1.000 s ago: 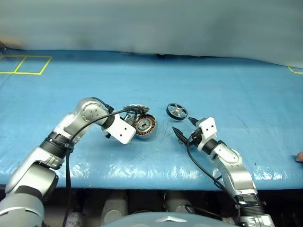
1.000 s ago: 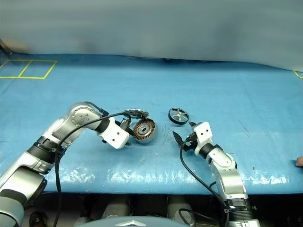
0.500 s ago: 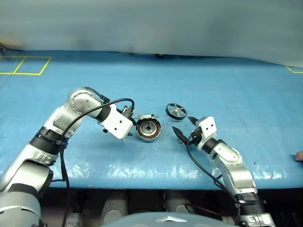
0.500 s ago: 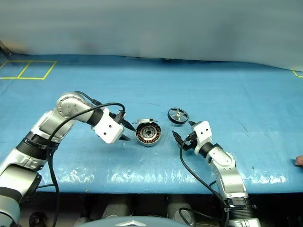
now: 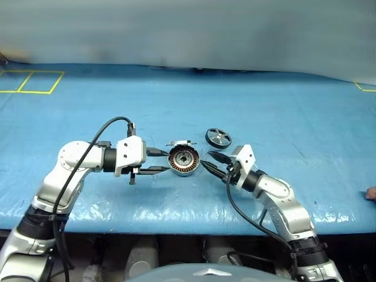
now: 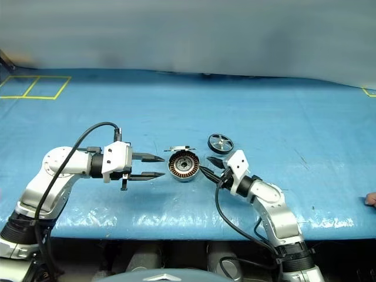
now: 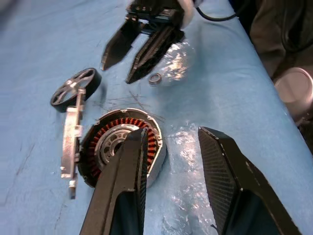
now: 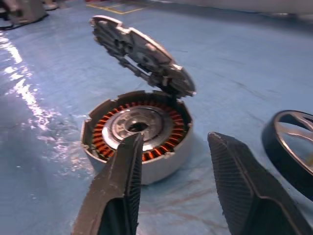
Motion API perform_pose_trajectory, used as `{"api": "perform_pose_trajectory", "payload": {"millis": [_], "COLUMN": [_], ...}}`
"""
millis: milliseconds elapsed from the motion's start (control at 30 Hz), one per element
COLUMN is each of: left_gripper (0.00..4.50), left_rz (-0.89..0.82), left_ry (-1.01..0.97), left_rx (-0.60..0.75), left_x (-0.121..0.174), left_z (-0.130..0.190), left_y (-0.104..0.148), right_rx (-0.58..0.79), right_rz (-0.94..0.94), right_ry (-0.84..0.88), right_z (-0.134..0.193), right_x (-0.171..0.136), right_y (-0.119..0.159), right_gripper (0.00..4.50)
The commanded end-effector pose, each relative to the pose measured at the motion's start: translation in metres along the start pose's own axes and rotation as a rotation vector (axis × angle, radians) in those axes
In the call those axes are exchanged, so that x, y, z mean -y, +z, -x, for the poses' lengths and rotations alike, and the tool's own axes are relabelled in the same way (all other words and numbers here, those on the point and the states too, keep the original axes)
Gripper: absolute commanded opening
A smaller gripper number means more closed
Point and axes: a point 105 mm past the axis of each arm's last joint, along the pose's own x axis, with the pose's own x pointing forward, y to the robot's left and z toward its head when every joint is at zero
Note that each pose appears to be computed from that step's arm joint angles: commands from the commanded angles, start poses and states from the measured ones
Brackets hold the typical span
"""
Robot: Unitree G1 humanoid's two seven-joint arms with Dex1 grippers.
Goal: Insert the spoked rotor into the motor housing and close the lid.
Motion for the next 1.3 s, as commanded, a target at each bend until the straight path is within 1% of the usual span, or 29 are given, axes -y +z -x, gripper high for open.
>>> {"api": "perform_pose_trajectory", "payload": {"millis": [33, 167, 267, 433, 567, 700, 800, 933, 1000, 1200, 1300], "left_gripper": [1.70, 1.70, 1.70, 1.70, 1.70, 1.70, 1.70, 1.70, 1.70, 1.70, 1.70], "left_rz": [0.052, 0.123, 0.154, 0.173, 0.187, 0.193, 0.193, 0.198, 0.202, 0.206, 0.206], "left_ry": [0.104, 0.147, 0.181, 0.186, 0.177, 0.165, 0.160, 0.161, 0.165, 0.174, 0.180], "left_rx": [0.044, 0.056, 0.042, 0.038, 0.034, 0.033, 0.025, 0.021, 0.019, 0.017, 0.022], "left_x": [-0.001, 0.006, 0.007, 0.008, 0.011, 0.014, 0.017, 0.020, 0.021, 0.022, 0.021], "left_z": [-0.004, -0.010, -0.010, -0.015, -0.019, -0.022, -0.023, -0.023, -0.022, -0.022, -0.022], "left_y": [-0.005, -0.015, -0.025, -0.032, -0.036, -0.036, -0.037, -0.038, -0.039, -0.040, -0.039], "right_rx": [0.020, 0.032, 0.035, 0.072, 0.112, 0.129, 0.146, 0.161, 0.159, 0.117, 0.145], "right_rz": [0.029, 0.043, 0.069, 0.105, 0.103, 0.105, 0.099, 0.083, 0.062, 0.047, 0.042], "right_ry": [0.067, 0.084, 0.139, 0.173, 0.148, 0.107, 0.049, -0.003, -0.060, -0.069, -0.064], "right_z": [-0.009, -0.021, -0.033, -0.047, -0.060, -0.071, -0.081, -0.090, -0.095, -0.099, -0.095], "right_x": [-0.007, -0.006, -0.012, -0.014, -0.007, 0.003, 0.014, 0.022, 0.030, 0.030, 0.028], "right_y": [0.011, 0.016, 0.021, 0.034, 0.044, 0.047, 0.051, 0.052, 0.051, 0.038, 0.043], "right_gripper": [1.31, 1.31, 1.31, 1.31, 1.31, 1.31, 1.31, 1.31, 1.31, 1.31, 1.31]}}
